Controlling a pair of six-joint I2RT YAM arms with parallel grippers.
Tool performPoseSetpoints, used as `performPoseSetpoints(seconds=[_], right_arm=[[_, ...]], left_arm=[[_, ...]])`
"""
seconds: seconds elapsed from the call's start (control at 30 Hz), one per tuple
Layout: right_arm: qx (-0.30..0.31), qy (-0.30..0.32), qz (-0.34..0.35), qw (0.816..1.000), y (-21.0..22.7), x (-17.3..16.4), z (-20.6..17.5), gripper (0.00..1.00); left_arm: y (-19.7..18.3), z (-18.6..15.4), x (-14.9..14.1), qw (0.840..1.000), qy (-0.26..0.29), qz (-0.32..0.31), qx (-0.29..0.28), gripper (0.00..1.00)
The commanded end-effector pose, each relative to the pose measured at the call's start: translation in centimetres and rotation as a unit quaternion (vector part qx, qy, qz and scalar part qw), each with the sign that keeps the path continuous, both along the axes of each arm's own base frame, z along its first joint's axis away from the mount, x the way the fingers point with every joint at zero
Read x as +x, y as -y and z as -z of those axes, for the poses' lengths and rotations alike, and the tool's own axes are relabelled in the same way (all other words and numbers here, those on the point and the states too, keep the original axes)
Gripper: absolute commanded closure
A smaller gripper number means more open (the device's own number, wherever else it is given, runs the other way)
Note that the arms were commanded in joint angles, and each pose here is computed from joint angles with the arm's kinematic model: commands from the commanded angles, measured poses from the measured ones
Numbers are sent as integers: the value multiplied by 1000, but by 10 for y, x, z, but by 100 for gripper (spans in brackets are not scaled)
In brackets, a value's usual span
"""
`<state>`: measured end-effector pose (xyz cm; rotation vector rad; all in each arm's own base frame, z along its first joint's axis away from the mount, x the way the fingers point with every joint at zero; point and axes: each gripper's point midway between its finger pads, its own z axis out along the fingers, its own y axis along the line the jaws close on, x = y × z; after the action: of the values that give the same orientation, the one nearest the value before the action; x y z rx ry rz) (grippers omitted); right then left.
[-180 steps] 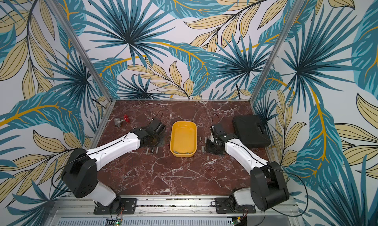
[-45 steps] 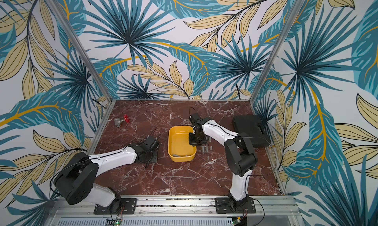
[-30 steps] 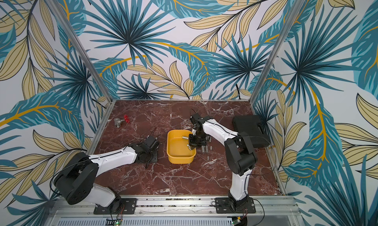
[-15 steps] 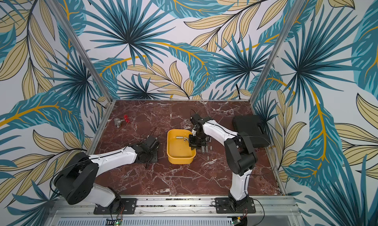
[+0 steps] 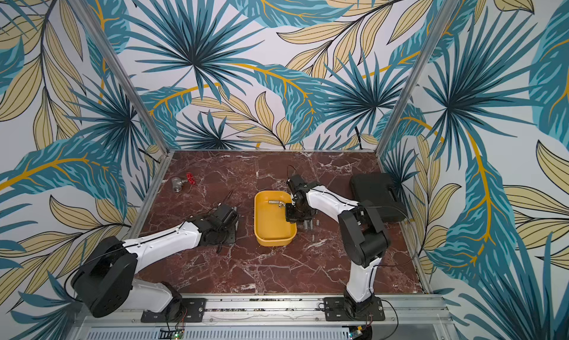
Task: Take out the socket from the storage box
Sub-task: Adjust the storage box at the center of the board.
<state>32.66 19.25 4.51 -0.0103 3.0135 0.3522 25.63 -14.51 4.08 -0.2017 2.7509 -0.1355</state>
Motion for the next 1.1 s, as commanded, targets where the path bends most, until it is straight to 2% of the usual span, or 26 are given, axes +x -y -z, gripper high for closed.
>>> performPoseSetpoints(seconds=[0.0, 0.4, 0.53, 0.63, 0.9, 1.07], right_arm=[[-55, -31, 24, 998, 23, -18, 22, 97], [-57, -29, 21, 998, 23, -22, 22, 82], [-44, -15, 17, 999, 19, -18, 6, 70], [-34, 2, 14, 999, 16, -13, -12, 64], [-44, 66, -15, 997, 17, 9, -72, 57], [-25, 98, -74, 992, 1, 25, -80, 54]], left_arm=[[-5, -13, 1, 1000, 13, -5, 2, 55], [-8, -19, -1, 1000, 18, -11, 1, 54], [-8, -20, -2, 1000, 18, -12, -1, 54], [-9, -20, -2, 1000, 17, -13, 0, 54], [-12, -25, -4, 1000, 23, -15, 4, 54], [-13, -26, -4, 1000, 24, -14, 6, 54]])
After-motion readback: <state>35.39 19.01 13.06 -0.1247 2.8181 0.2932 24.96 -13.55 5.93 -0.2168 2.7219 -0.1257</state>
